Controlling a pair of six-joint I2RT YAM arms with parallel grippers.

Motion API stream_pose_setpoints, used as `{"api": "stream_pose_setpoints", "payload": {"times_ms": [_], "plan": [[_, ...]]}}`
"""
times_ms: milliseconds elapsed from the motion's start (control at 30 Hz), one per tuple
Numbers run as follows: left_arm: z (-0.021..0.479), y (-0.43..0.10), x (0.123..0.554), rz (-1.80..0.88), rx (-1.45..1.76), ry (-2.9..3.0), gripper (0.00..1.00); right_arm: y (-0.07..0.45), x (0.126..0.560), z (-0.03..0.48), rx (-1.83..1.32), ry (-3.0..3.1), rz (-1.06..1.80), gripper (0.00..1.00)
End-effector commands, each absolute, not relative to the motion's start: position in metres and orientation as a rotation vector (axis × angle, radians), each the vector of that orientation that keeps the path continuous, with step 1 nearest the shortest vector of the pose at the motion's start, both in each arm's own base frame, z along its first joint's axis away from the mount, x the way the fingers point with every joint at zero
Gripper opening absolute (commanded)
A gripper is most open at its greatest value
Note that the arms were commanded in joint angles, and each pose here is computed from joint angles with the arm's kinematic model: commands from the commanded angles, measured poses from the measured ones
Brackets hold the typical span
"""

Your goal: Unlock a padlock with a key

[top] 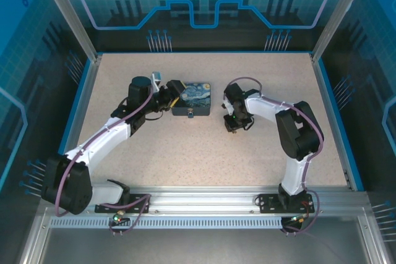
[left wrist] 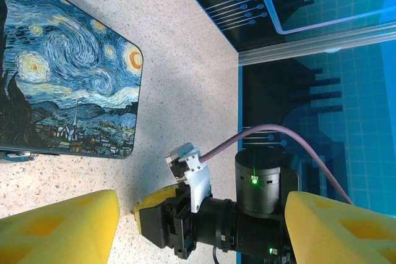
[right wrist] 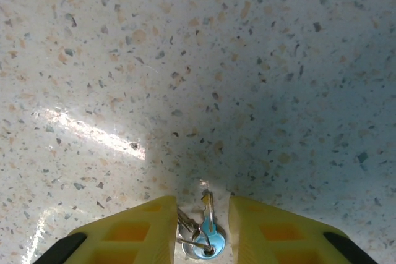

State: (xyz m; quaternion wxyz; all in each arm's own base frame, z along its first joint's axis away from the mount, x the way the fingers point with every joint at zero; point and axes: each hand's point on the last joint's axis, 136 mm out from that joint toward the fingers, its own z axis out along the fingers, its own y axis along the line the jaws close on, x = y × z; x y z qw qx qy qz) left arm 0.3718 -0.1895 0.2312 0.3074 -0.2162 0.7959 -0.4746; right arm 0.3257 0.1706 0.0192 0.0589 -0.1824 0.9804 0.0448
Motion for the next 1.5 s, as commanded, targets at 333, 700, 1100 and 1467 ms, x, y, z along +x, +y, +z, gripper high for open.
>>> {"api": "stream_pose_setpoints", "payload": {"times_ms": [333, 700, 1100, 1467], "plan": [[0.241, -0.184, 0.375, -1.226, -0.57, 2.086, 0.74, 0.158, 0.314, 0.007, -0.554, 3.078, -0.001, 0.23], [0.242, -0.182, 0.374, -1.209, -0.556, 2.091, 0.75, 0.156, 0.308, -0.006, -0.625, 3.124, -0.084, 0.09], [0.26, -0.191, 0.371, -1.184, -0.32, 2.061, 0.75, 0.178, 0.336, 0.053, -0.537, 2.873, 0.144, 0.0], [0.246, -0.221, 0.362, -1.239, -0.134, 2.082, 0.75, 0.191, 0.343, 0.109, -0.513, 2.686, 0.284, 0.0]]}}
